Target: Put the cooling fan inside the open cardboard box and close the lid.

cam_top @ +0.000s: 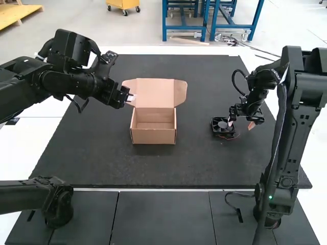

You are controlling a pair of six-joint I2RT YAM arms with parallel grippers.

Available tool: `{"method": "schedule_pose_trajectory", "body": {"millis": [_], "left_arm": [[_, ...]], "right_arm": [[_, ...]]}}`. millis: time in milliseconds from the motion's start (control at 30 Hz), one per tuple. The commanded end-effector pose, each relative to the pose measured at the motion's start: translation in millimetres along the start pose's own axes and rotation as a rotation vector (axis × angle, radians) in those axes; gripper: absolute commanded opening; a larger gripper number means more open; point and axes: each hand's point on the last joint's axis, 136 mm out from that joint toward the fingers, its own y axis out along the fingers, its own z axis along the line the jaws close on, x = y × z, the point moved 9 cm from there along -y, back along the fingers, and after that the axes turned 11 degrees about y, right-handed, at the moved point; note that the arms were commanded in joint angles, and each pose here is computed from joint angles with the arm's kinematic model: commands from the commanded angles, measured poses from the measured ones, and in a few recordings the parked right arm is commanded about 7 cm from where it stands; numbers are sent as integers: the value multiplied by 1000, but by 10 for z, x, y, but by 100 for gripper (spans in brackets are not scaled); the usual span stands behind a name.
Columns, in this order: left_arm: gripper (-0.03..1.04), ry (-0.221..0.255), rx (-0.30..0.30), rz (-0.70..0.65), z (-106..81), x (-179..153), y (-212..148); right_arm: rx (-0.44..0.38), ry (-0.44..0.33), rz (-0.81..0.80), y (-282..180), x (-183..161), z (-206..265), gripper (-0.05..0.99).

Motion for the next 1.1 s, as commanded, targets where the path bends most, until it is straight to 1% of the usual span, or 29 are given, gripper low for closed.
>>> {"method": "schedule_pose_trajectory", "body": {"millis": [0,33,67,167,300,400,467,500,567,767,867,967,1067], "left_arm": [[96,14,10,-20,15,60,-39],[96,15,9,-20,12,61,-39],[96,14,10,-20,15,60,-39],[96,14,11,-19,16,60,-39],[96,13,12,-22,18,67,-42],[96,13,14,-21,19,64,-39],[96,13,15,-24,21,71,-42],[96,13,15,-21,20,64,-39],[96,13,16,-19,21,61,-39],[96,13,22,-22,25,65,-55],[96,12,24,-23,27,67,-56],[96,11,25,-21,24,51,-45],[96,11,24,-18,16,20,-15]], "right_arm": [[-32,-10,53,180,-49,5,84],[-32,-10,56,190,-51,3,81],[-32,-10,56,190,-51,3,80],[-30,-11,56,191,-51,10,63],[-18,-9,54,191,-47,15,37],[-15,-6,52,194,-47,17,24],[-14,-4,48,195,-40,23,10],[-7,8,43,196,-32,36,5],[5,23,43,198,-32,58,-1],[5,45,46,197,-42,110,-1],[26,81,22,122,-4,125,-1],[50,126,-52,-140,65,146,-1],[67,143,-130,-443,76,187,-1]]}}
